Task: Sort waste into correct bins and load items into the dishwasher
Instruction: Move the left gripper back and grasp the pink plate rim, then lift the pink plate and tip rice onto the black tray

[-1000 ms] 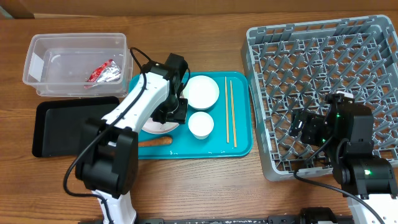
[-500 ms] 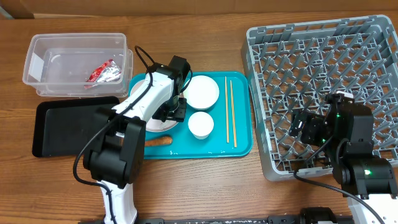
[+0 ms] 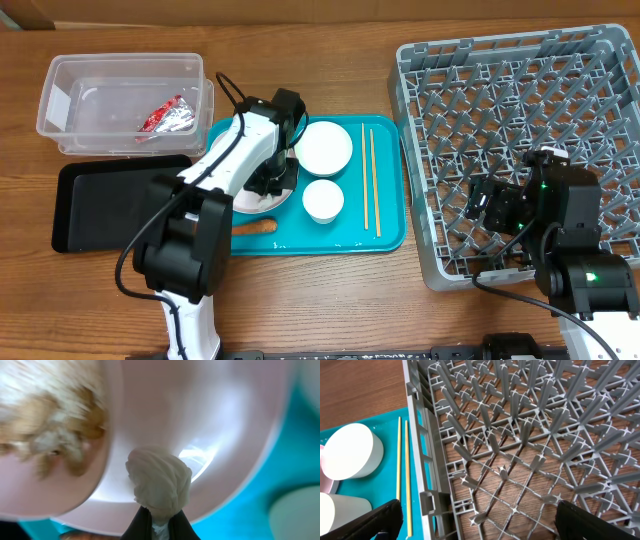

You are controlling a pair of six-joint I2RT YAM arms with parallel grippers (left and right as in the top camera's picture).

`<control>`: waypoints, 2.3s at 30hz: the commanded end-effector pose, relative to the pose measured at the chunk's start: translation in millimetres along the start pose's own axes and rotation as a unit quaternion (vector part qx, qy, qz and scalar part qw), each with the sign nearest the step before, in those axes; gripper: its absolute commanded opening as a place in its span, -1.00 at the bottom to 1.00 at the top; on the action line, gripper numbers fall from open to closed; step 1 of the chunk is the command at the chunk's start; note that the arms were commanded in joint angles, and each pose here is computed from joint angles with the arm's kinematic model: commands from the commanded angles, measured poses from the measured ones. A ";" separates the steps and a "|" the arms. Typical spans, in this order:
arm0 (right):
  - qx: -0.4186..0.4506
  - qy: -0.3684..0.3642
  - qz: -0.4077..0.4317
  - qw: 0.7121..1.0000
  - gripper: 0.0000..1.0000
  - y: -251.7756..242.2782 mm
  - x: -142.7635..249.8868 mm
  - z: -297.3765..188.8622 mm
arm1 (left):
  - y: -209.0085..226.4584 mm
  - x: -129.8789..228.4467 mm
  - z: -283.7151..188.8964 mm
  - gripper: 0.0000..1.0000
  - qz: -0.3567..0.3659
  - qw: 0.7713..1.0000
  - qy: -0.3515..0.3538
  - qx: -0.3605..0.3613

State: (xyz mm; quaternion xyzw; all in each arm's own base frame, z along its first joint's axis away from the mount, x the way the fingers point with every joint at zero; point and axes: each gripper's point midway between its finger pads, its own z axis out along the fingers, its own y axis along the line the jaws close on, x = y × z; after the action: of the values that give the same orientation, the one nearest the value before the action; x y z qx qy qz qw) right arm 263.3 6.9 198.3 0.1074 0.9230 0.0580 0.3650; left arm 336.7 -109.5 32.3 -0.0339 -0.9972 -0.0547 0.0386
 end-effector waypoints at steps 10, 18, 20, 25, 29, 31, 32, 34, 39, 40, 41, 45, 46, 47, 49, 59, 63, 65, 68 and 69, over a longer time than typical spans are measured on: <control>0.000 -0.017 0.001 1.000 1.00 1.0 -11.0 -6.9 | 183.5 -117.4 -151.4 -0.92 -0.236 0.908 -0.346 -0.008; 0.000 -0.017 0.001 1.000 1.00 0.9 -10.9 -6.9 | 219.7 -137.6 -119.5 -0.13 -0.270 0.899 -0.344 -0.006; 0.000 -0.017 0.001 1.000 1.00 1.0 -11.0 -6.9 | 216.0 -138.6 -125.6 -0.01 -0.262 0.900 -0.348 0.004; 0.000 -0.017 0.001 1.000 1.00 1.0 -11.0 -6.9 | 141.1 -119.6 -141.2 0.06 -0.193 0.928 -0.289 0.135; 0.000 -0.017 0.001 1.000 1.00 0.9 -10.9 -6.9 | 78.6 -89.0 -128.1 -0.04 -0.138 0.953 -0.209 0.169; 0.000 -0.017 0.001 1.000 1.00 0.9 -10.9 -6.9 | 55.6 -75.9 -120.9 -0.13 -0.115 0.964 -0.182 0.158; 0.000 -0.016 0.001 1.000 1.00 0.9 -10.9 -6.8 | 44.8 -71.4 -117.6 -0.13 -0.103 0.968 -0.174 0.150; 0.000 -0.017 0.001 1.000 1.00 0.9 -10.9 -6.9 | 29.8 -65.6 -110.1 -0.16 -0.088 0.973 -0.168 0.130; 0.000 -0.016 0.001 1.000 1.00 0.9 -10.4 -6.9 | 18.5 -55.6 -88.3 -0.22 -0.103 0.979 -0.163 0.066; 0.001 -0.015 0.001 1.000 1.00 0.7 -10.1 -6.8 | 16.0 -55.3 -84.3 -0.22 -0.100 0.979 -0.164 0.062; 0.000 -0.015 0.001 1.000 1.00 0.7 -9.9 -6.8 | 14.2 -55.0 -80.3 -0.23 -0.098 0.980 -0.164 0.061; 0.000 -0.014 0.001 1.000 1.00 0.7 -9.8 -6.8 | 16.1 -56.3 -63.3 -0.29 -0.126 0.976 -0.167 0.059; 0.001 -0.014 0.001 1.000 1.00 0.6 -9.8 -6.8 | 15.8 -58.3 -60.9 -0.28 -0.126 0.975 -0.171 0.061; 0.000 -0.014 0.001 1.000 1.00 0.7 -9.8 -6.8 | 15.5 -59.3 -59.3 -0.28 -0.126 0.975 -0.173 0.061; 0.000 -0.014 0.001 1.000 1.00 0.7 -9.8 -6.8 | 14.1 -63.5 -52.1 -0.30 -0.126 0.973 -0.184 0.064; 0.000 -0.014 0.001 1.000 1.00 0.7 -9.8 -6.8 | 13.8 -68.2 -19.7 -0.27 -0.127 0.973 -0.183 0.053; 0.000 -0.014 0.001 1.000 1.00 0.7 -9.8 -6.8 | 13.2 -68.0 0.8 -0.38 -0.126 0.978 -0.163 0.043; 0.000 -0.014 0.001 1.000 1.00 0.7 -9.8 -6.8 | 12.0 -66.8 10.8 -0.55 -0.125 0.980 -0.151 0.040; 0.001 -0.014 0.001 1.000 1.00 0.7 -9.7 -6.8 | 11.1 -64.2 16.7 -0.92 -0.124 0.981 -0.141 0.040; 0.001 -0.014 0.001 1.000 1.00 0.7 -9.7 -6.8 | 11.1 -64.4 15.3 -0.92 -0.124 0.981 -0.142 0.040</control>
State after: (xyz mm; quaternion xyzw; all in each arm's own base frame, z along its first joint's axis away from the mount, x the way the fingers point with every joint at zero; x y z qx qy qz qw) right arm 262.0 6.9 197.1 0.1076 0.9243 0.0576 0.3617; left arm 405.9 -102.3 21.6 0.0786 -0.9891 -0.0133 -0.1240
